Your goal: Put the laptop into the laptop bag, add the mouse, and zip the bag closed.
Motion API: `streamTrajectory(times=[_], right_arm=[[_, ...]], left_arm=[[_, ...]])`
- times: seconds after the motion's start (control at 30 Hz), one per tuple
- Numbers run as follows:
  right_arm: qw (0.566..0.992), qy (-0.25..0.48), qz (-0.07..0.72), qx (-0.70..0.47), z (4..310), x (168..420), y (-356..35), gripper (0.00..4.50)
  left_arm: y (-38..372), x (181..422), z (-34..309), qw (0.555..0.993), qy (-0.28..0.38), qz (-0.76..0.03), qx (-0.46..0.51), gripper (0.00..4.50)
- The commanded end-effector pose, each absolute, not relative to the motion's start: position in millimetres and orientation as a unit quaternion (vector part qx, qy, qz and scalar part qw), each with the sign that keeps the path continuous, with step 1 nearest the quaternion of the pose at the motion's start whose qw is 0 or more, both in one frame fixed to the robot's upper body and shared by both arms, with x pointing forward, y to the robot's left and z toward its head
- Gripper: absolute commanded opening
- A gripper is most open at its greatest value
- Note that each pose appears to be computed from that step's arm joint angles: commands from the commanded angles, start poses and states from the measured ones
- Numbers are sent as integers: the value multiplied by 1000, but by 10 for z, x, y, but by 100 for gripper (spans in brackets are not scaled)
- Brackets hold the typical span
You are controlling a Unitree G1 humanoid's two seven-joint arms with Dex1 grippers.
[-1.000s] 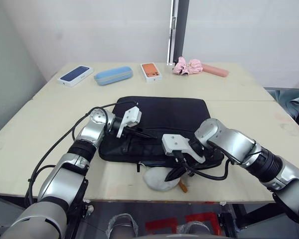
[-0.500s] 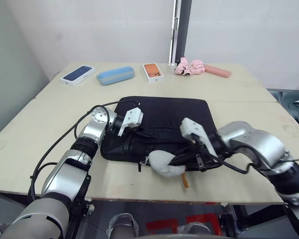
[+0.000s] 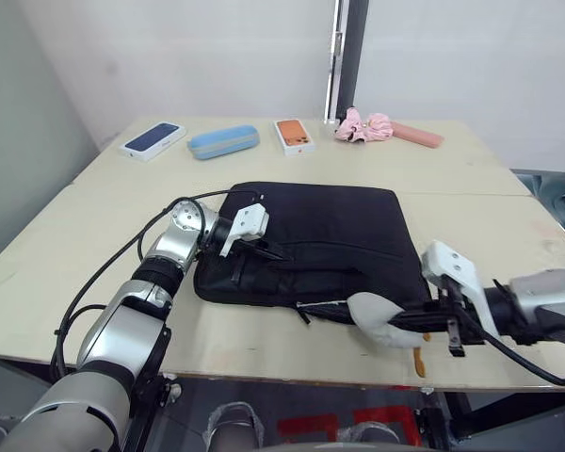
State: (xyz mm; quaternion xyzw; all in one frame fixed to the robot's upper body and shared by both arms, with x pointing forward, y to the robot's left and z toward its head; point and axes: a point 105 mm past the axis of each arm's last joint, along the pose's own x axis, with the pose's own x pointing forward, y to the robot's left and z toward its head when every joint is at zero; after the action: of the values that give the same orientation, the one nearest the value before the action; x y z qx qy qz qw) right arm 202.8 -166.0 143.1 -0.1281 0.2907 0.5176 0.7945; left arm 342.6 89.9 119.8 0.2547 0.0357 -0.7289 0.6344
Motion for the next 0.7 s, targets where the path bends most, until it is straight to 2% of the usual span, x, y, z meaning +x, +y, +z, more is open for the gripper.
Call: streamTrajectory(times=[0.03, 0.2, 0.5, 0.7], right_arm=[[809, 276, 496, -151, 1574, 1982, -1779, 4], [822, 290, 462, -161, 1558, 1942, -1953, 4], [853, 340, 356, -172, 1489, 1803, -2592, 4], [864, 357, 317, -158, 1426, 1707, -2859, 4]], left_arm=[[966, 3369, 1043, 612, 79, -741, 263, 0], [972, 3365, 1019, 612, 80, -742, 262, 0], [918, 3350, 976, 618, 74, -740, 254, 0], [911, 3352, 985, 618, 74, -741, 252, 0]])
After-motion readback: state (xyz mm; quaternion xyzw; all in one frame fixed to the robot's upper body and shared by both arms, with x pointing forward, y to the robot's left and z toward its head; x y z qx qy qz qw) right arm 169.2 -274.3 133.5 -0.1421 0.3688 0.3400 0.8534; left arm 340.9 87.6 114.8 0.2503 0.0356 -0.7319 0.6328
